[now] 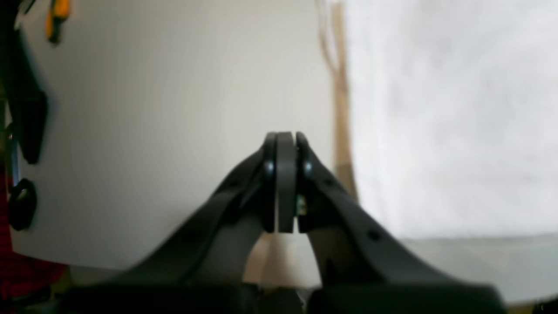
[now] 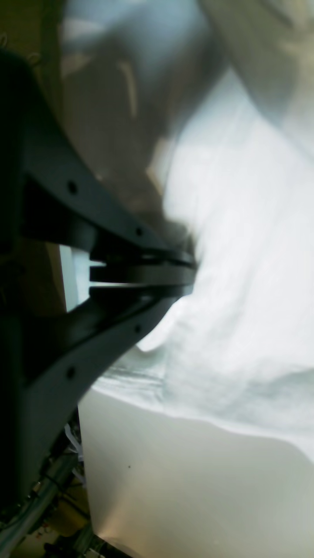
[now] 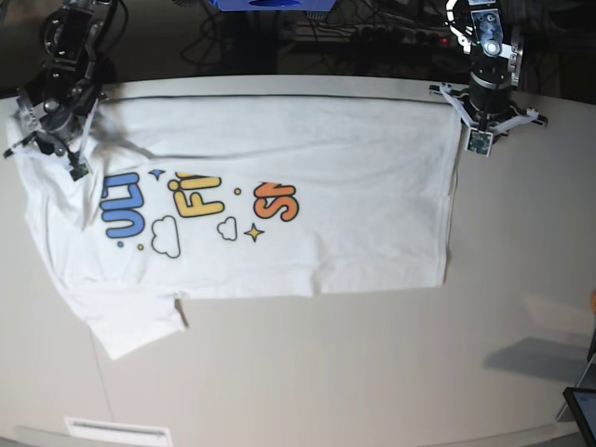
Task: Fold the T-shirt properly
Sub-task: 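Release the shirt and move both grippers outward along its sides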
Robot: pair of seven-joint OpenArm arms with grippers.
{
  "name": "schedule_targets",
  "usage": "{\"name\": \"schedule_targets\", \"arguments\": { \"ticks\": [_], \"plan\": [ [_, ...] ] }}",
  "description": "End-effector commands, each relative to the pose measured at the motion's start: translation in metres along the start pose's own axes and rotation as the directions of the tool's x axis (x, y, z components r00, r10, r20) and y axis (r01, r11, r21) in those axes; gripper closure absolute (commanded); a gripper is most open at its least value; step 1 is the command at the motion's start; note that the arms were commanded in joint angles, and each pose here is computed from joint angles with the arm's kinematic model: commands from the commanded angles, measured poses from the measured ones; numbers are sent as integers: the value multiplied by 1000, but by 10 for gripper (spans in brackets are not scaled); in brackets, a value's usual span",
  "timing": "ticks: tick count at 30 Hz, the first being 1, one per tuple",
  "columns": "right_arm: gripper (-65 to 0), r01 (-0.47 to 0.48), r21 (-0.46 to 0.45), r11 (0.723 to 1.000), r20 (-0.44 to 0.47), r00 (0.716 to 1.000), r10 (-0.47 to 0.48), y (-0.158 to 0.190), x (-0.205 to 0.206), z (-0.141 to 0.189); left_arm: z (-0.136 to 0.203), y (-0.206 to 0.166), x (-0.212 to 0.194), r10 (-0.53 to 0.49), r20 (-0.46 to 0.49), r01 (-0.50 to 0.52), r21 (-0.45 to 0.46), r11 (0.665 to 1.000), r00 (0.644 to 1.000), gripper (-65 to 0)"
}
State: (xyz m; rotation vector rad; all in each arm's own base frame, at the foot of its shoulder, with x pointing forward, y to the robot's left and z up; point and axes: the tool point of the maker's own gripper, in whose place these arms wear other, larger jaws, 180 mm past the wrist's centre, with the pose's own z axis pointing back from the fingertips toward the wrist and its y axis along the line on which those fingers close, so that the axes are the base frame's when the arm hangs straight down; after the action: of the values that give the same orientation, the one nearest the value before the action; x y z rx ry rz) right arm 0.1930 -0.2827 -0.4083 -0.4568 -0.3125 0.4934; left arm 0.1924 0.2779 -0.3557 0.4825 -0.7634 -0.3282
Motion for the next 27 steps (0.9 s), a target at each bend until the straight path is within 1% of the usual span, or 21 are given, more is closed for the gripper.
{"name": "schedule_targets", "arguments": {
  "ticks": [1, 3, 6, 9, 11, 12, 13, 16, 17, 18, 20, 21, 24, 27],
  "plan": [
    [-4, 3, -43, 999, 43, 999, -1, -15, 12, 8, 1, 12, 11, 2, 41, -3, 33, 999, 999, 0],
    [-6, -1, -105, 994, 57, 998, 7, -32, 23, 16, -1, 18, 19, 9, 55, -12, 52, 999, 998, 0],
    [-7, -32, -223, 974, -11, 999, 31, -64, 28, 26, -8, 26, 28, 28, 43, -31, 73, 997, 999, 0],
    [-7, -47, -295, 954, -33, 999, 39, -84, 35, 33, -13, 32, 39, 36, 52, -40, 85, 996, 998, 0],
    [-9, -23, -331, 943, 5, 1000, 26, -101, 51, 38, -18, 34, 54, 21, 78, -27, 75, 997, 997, 0],
    [-9, -10, -362, 932, 25, 999, 21, -116, 59, 42, -20, 37, 61, 18, 80, -24, 75, 997, 997, 0],
    [-9, 4, -387, 922, 54, 998, 19, -129, 70, 46, -24, 44, 67, 22, 72, -28, 84, 996, 997, 0],
    [-10, 46, -409, 911, 122, 993, 5, -153, 97, 48, -33, 69, 85, 58, 45, -64, 123, 990, 997, 0],
    [-12, 58, -411, 910, 139, 990, 0, -159, 105, 48, -36, 75, 89, 58, 33, -62, 130, 990, 998, 0],
    [-17, 68, -408, 911, 154, 988, -5, -165, 113, 45, -39, 84, 98, 35, 31, -39, 134, 990, 999, 0],
    [-46, 84, -383, 920, 191, 981, -10, -171, 131, 36, -44, 95, 113, -22, 37, 17, 124, 992, 999, 0],
    [-62, 91, -358, 929, 215, 976, -13, -172, 142, 29, -49, 98, 116, -28, 34, 24, 118, 993, 999, 0],
    [-103, 114, -243, 963, 279, 959, -43, -163, 166, 5, -65, 106, 121, -17, 23, 14, 107, 994, 1000, 0],
    [-152, 168, -131, 977, 358, 927, -112, -171, 183, -6, -79, 113, 114, -11, -7, 12, 94, 996, 1000, 0]
  ]
}}
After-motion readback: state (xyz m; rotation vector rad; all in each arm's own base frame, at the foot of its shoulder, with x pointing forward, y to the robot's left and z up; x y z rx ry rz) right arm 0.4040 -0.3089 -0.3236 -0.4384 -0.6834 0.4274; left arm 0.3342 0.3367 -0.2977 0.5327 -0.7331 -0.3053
